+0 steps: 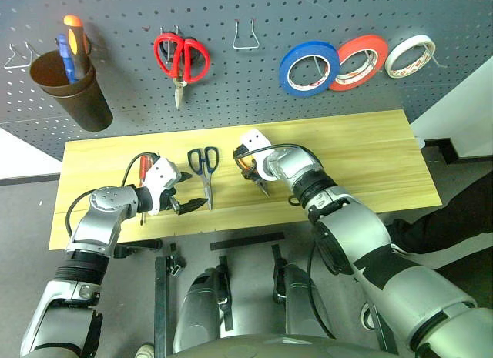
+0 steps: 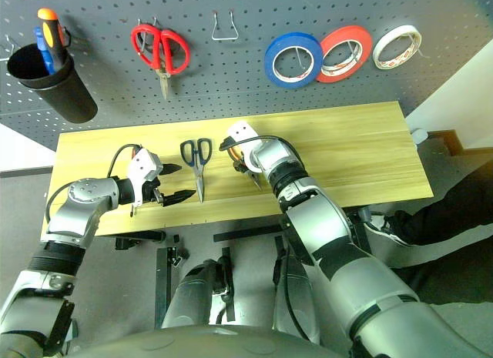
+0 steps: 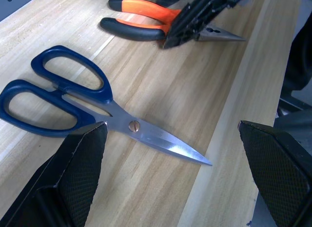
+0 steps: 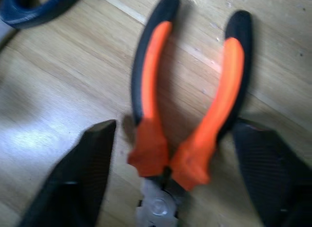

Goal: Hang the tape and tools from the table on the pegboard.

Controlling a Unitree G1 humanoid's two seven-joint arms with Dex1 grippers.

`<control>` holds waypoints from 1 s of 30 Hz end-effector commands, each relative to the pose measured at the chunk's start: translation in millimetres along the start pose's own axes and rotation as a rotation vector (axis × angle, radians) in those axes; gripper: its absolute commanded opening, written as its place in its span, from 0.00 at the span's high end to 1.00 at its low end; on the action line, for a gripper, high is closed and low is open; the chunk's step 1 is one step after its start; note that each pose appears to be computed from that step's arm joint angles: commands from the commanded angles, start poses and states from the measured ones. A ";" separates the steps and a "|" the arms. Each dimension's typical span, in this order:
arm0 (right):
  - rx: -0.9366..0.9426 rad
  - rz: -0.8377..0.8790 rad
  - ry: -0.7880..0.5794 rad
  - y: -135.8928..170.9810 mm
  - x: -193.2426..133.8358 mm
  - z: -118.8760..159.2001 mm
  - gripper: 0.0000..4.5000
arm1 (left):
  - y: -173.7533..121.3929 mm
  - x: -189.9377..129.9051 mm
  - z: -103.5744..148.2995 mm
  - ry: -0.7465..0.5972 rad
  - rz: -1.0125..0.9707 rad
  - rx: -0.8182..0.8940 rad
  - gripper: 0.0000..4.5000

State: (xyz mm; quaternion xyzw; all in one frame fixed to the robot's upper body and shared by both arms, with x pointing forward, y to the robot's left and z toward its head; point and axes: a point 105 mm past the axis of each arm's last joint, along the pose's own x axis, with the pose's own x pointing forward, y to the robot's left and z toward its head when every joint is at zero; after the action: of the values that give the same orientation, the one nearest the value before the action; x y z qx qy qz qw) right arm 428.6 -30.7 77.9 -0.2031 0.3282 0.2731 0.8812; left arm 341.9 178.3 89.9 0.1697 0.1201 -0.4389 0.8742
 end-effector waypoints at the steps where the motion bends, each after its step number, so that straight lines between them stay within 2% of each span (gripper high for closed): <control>1: 0.013 0.023 0.075 1.5 2.8 -18.3 0.51 | 4.5 -5.4 4.4 -0.026 0.026 0.016 0.00; 2: 0.008 0.019 0.087 -2.3 2.2 -22.2 0.54 | 6.2 -5.6 5.4 -0.029 0.031 0.017 0.00; 7: 0.029 0.030 0.094 -21.5 -8.4 -24.7 0.54 | 14.9 -5.7 9.7 -0.049 0.043 0.028 0.00; 10: 0.022 0.068 0.052 -34.5 -24.8 -12.8 0.54 | 12.6 -7.4 27.4 -0.152 0.022 0.038 0.00; 13: 0.050 0.133 -0.031 -43.5 -56.5 2.1 0.54 | 3.0 -16.1 53.4 -0.317 -0.024 0.058 0.00; 17: 0.108 0.212 -0.164 -38.8 -105.8 14.3 0.54 | -7.3 -33.7 72.3 -0.433 -0.086 0.064 0.00; 21: 0.188 0.267 -0.259 -32.1 -138.9 25.0 0.54 | -10.1 -46.9 93.9 -0.511 -0.110 0.073 0.00; 30: 0.093 0.452 -0.581 -3.7 -233.0 73.4 0.54 | -12.9 -79.0 115.8 -0.582 -0.116 0.080 0.00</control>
State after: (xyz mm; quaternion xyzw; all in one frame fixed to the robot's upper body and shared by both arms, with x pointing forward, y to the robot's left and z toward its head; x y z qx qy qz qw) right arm 329.3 -76.8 261.3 0.0099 0.1717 0.4698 0.8658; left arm 297.5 177.9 207.0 0.0549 -0.1190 -0.5264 0.8401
